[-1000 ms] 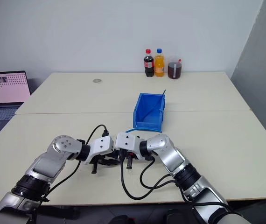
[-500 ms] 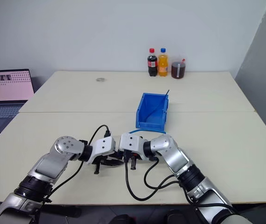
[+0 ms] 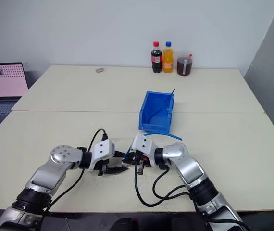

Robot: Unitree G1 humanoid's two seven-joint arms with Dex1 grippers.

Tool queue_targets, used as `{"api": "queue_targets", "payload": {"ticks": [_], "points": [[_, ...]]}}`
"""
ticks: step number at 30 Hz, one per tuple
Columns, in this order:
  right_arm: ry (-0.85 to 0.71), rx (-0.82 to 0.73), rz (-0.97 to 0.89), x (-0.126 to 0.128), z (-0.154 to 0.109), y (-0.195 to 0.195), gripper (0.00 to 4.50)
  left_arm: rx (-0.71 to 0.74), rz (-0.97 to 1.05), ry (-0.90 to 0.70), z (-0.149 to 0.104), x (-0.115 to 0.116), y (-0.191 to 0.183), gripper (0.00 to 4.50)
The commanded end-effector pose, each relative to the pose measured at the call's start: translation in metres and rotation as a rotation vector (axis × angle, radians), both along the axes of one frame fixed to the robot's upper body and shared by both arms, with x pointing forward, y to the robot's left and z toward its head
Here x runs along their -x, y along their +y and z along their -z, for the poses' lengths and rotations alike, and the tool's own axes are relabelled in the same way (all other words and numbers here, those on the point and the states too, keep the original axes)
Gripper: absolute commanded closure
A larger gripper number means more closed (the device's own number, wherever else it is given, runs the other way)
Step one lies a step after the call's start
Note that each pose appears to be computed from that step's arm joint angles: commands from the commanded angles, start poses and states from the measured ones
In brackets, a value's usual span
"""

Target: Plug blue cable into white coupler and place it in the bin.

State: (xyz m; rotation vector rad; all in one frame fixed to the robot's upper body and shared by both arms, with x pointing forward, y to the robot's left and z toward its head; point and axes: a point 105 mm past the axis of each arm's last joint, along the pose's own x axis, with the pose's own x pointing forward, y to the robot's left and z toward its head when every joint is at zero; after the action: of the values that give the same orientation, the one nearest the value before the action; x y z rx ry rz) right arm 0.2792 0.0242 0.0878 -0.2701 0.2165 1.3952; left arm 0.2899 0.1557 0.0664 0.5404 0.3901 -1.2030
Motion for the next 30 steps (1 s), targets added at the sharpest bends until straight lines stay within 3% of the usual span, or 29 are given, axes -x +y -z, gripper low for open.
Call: {"api": "queue_targets", "payload": {"ticks": [1,5,10,17,20,28,30], "points": [[0.075,0.042,0.051,0.003,0.013,-0.008,4.39,0.004,-0.029,-0.021,-0.007,0.000,0.009,0.66],[0.070,-0.076,0.117,-0.001,-0.018,-0.003,4.39,0.062,-0.074,-0.049,-0.022,0.002,0.018,0.00],[0.039,-0.242,0.289,-0.022,-0.071,-0.019,4.39,0.121,-0.150,-0.054,-0.043,0.008,0.031,0.00],[0.031,-0.412,0.429,-0.053,-0.147,-0.062,4.39,0.222,-0.276,-0.165,-0.085,-0.021,0.036,0.00],[0.059,-0.395,0.485,-0.074,-0.154,-0.070,4.39,0.217,-0.268,-0.205,-0.093,-0.032,0.031,0.00],[0.110,-0.241,0.549,-0.128,-0.141,-0.074,4.39,0.204,-0.186,-0.282,-0.105,-0.051,0.009,0.00],[0.114,-0.208,0.558,-0.137,-0.138,-0.075,3.83,0.206,-0.175,-0.289,-0.107,-0.053,0.005,0.00]]}}
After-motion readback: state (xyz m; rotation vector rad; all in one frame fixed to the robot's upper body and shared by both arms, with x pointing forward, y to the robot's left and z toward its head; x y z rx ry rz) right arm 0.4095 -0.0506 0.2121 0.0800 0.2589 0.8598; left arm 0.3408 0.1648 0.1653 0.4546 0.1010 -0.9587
